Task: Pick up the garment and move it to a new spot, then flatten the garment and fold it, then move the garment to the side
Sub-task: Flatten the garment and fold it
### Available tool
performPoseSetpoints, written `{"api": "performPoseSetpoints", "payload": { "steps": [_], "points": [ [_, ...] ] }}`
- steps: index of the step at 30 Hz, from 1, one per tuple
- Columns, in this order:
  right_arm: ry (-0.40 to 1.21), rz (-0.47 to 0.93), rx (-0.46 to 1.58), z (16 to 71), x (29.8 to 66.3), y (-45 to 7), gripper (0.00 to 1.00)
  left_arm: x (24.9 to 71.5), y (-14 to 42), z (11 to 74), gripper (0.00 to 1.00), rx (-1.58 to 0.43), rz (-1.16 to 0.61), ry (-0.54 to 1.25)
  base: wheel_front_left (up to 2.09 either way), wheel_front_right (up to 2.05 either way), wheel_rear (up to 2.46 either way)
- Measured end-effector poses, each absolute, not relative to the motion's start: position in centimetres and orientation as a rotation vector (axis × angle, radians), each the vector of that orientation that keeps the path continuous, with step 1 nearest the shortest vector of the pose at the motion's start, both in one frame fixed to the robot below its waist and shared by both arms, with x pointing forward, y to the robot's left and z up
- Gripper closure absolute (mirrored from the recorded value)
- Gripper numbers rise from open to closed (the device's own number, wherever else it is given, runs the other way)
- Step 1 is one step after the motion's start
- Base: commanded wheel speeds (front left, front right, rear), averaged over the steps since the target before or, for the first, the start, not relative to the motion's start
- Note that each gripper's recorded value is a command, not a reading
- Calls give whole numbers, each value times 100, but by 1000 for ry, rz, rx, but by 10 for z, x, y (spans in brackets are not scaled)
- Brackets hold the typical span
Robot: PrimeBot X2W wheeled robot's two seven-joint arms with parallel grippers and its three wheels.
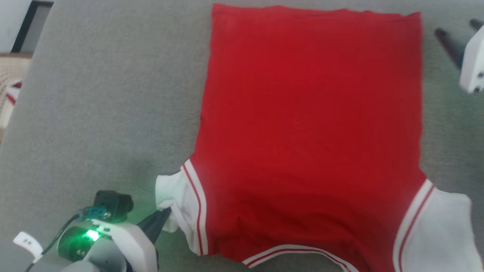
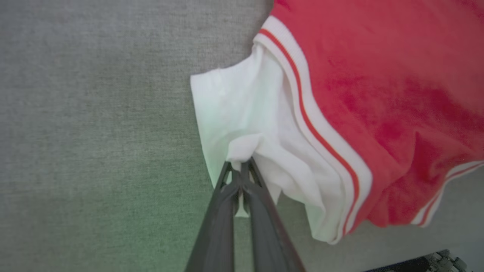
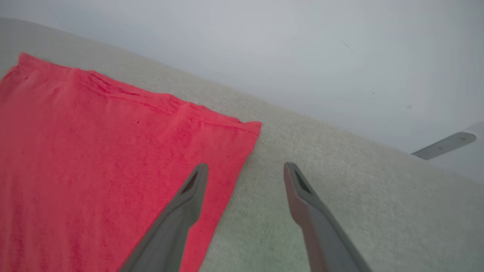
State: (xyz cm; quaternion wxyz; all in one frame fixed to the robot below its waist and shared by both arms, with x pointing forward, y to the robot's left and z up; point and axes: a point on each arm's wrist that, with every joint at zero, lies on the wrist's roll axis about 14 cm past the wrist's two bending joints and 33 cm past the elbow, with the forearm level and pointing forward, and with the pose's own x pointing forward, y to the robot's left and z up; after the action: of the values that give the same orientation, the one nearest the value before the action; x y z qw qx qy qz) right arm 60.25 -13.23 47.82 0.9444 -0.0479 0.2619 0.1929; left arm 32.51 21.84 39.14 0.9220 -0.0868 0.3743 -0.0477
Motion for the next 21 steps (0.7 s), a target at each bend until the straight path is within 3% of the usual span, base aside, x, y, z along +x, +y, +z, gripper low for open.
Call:
{"api": "performPoseSetpoints", "payload": {
  "steps": [7, 16, 17, 18, 21],
  "points": [
    [735, 307, -59, 430, 642, -132, 0, 328, 222, 379, 100, -189, -80, 795, 0, 0, 0],
    [1012, 282, -49, 373, 643, -116, 0, 327, 226, 369, 100, -195, -59, 814, 0, 0, 0],
    [1057, 276, -73, 367, 640, -116, 53, 328, 227, 367, 100, -198, -57, 816, 0, 0, 0],
    [1068, 279, -110, 366, 640, -115, 100, 328, 227, 367, 100, -198, -56, 816, 0, 0, 0],
    [1082, 286, -142, 364, 637, -113, 100, 329, 228, 365, 100, -198, -58, 815, 0, 0, 0]
  ]
}}
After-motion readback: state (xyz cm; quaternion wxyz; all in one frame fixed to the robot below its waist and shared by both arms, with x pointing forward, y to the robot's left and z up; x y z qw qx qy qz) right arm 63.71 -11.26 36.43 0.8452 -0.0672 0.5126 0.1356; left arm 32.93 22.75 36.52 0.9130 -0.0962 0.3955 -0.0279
